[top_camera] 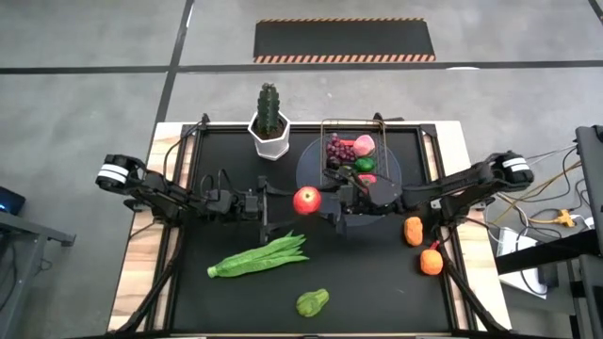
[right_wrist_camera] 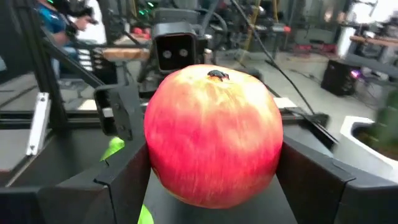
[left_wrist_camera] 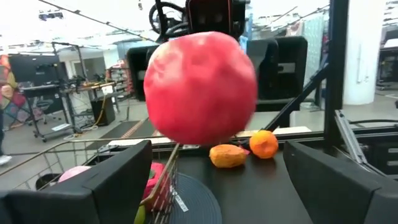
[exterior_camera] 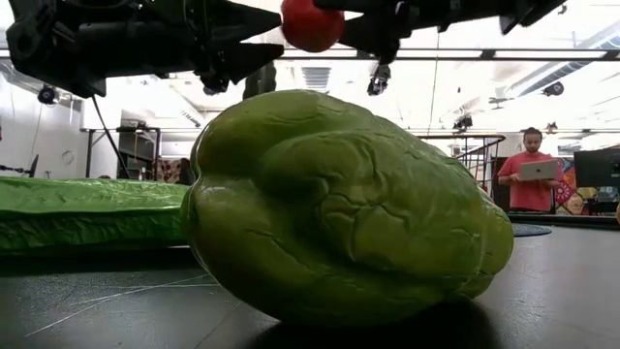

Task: Build produce basket
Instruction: Put the red apple into the gold wire basket

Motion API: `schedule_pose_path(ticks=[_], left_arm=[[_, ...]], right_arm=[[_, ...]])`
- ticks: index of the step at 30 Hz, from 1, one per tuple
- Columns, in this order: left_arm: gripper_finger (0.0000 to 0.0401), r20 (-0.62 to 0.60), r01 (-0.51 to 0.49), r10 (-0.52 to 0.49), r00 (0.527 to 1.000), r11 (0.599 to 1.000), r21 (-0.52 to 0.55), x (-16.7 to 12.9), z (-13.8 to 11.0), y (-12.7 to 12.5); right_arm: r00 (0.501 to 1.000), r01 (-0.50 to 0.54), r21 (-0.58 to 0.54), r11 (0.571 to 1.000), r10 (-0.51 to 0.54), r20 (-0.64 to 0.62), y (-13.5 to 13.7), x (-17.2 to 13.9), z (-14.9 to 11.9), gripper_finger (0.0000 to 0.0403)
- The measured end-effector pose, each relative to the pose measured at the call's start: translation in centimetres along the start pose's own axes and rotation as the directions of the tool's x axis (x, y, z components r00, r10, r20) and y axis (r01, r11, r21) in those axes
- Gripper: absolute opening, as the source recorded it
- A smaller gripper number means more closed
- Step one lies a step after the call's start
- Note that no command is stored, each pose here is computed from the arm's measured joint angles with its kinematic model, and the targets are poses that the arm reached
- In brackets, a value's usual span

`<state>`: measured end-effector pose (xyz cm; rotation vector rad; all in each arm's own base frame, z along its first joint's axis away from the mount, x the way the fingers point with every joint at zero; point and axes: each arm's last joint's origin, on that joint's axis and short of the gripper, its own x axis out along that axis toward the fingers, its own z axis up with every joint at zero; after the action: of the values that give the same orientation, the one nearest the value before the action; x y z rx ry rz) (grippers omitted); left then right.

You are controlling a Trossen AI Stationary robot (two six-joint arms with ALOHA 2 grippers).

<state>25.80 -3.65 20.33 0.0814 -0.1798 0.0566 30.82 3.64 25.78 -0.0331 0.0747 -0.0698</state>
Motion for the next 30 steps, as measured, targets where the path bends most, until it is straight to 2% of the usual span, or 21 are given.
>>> schedule_pose_path(ticks=[3,6,9,11,15,17,22,25,30], left_arm=[[0.0343,0.000,-0.007,0.007,1.000,1.000,0.000,0.0,0.0,0.0],[0.0344,0.000,-0.007,0.007,1.000,1.000,0.000,0.0,0.0,0.0],[0.0344,0.000,-0.008,0.008,1.000,1.000,0.000,0.0,0.0,0.0],[0.0344,0.000,-0.008,0.008,1.000,1.000,0.000,0.0,0.0,0.0],[0.0344,0.001,-0.009,0.009,1.000,1.000,0.000,0.0,0.0,0.1],[0.0344,0.007,-0.010,0.010,1.000,1.000,-0.003,0.1,0.2,0.0],[0.0344,0.009,-0.011,0.011,1.000,1.000,-0.004,0.2,0.2,0.1],[0.0344,0.009,-0.016,0.016,1.000,1.000,-0.006,0.2,0.2,0.1],[0.0344,0.008,-0.018,0.018,1.000,1.000,-0.007,0.1,0.2,0.1]], right_arm=[[0.994,0.106,0.027,0.994,-0.105,-0.029,-0.6,-1.2,0.9,0.0288],[0.955,0.286,0.084,0.954,-0.277,-0.106,-2.1,-2.5,1.4,0.0288],[0.870,0.462,0.111,0.880,-0.424,-0.252,-4.5,-3.7,1.8,0.0288],[0.804,0.551,0.139,0.823,-0.478,-0.355,-6.3,-4.2,1.9,0.0288],[0.643,0.695,0.115,0.710,-0.542,-0.541,-9.7,-4.7,1.1,0.0288],[0.573,0.732,0.085,0.676,-0.544,-0.613,-11.2,-4.7,0.7,0.0288],[0.465,0.778,0.030,0.627,-0.543,-0.700,-14.8,-3.7,-0.9,0.0288],[0.420,0.793,0.000,0.609,-0.547,-0.724,-16.3,-2.8,-1.7,0.0288],[0.378,0.799,-0.038,0.601,-0.549,-0.745,-17.8,-1.4,-2.5,0.0288]])
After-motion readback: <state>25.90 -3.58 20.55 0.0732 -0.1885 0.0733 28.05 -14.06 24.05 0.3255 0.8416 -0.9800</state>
